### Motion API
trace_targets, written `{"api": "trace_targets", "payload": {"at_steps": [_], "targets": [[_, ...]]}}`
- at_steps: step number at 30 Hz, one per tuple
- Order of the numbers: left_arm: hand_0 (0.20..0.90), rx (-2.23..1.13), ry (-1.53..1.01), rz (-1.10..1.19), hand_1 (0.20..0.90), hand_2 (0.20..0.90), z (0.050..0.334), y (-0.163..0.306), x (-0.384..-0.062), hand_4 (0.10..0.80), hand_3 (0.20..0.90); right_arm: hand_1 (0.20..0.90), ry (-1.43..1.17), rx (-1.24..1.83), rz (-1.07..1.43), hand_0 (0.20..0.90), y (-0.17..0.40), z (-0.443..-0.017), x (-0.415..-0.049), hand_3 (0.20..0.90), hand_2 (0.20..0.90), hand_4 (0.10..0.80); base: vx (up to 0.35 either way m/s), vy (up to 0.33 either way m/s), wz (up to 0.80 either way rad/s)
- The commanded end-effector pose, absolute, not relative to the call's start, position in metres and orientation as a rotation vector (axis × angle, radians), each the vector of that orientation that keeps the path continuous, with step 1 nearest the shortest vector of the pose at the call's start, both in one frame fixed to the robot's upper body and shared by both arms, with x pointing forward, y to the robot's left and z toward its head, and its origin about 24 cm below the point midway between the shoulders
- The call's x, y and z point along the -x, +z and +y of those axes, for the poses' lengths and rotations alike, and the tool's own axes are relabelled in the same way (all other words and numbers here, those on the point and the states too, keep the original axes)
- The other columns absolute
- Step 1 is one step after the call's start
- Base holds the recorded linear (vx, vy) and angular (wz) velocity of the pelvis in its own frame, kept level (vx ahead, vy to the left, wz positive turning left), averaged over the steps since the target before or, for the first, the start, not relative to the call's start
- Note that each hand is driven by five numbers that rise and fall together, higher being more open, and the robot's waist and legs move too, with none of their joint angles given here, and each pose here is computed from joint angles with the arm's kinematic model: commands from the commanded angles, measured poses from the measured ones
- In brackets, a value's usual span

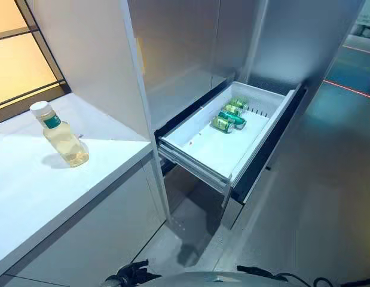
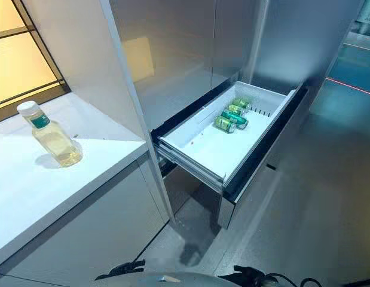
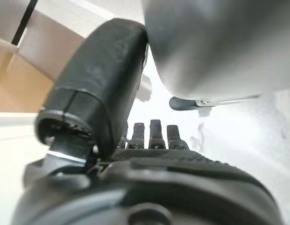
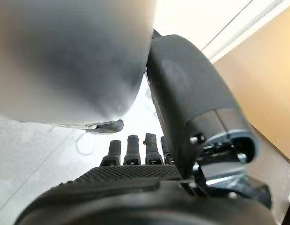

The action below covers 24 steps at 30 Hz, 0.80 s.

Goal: Put drinks into fridge and close the fridge

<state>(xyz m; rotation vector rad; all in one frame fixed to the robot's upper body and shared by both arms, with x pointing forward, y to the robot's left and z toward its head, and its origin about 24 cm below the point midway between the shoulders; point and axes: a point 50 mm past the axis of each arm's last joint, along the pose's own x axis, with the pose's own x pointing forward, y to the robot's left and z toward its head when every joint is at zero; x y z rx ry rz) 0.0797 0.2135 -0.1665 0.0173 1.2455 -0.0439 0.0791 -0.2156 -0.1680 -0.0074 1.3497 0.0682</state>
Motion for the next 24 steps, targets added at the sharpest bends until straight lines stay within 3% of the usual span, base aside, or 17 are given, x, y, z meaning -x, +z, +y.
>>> {"api": "trace_targets", "payload": {"at_steps": [1,8,14,24], "targets": [[0.9,0.022,-0.036,1.181,0.9,0.9,0.199,-0.166,-0.094,0.8,0.9,0.9,0.121,-0.02,1.362,0.9,-0.17,-0.202,-0.08,0.9,0.9,0.8,0.0,0.0,0.0],[0.9,-0.101,-0.03,1.165,0.9,0.9,0.204,-0.165,-0.097,0.8,0.9,0.9,0.128,-0.012,1.369,0.9,-0.171,-0.202,-0.077,0.9,0.9,0.8,0.0,0.0,0.0],[0.9,-0.162,-0.127,1.058,0.9,0.9,0.201,-0.157,-0.119,0.8,0.9,0.9,0.146,0.012,1.372,0.9,-0.17,-0.205,-0.08,0.9,0.9,0.8,0.0,0.0,0.0],[0.9,-0.006,-0.758,0.851,0.9,0.9,0.176,-0.092,-0.205,0.8,0.9,0.9,0.155,0.09,1.369,0.9,-0.162,-0.231,-0.09,0.9,0.9,0.8,-0.017,0.039,-0.01]]}}
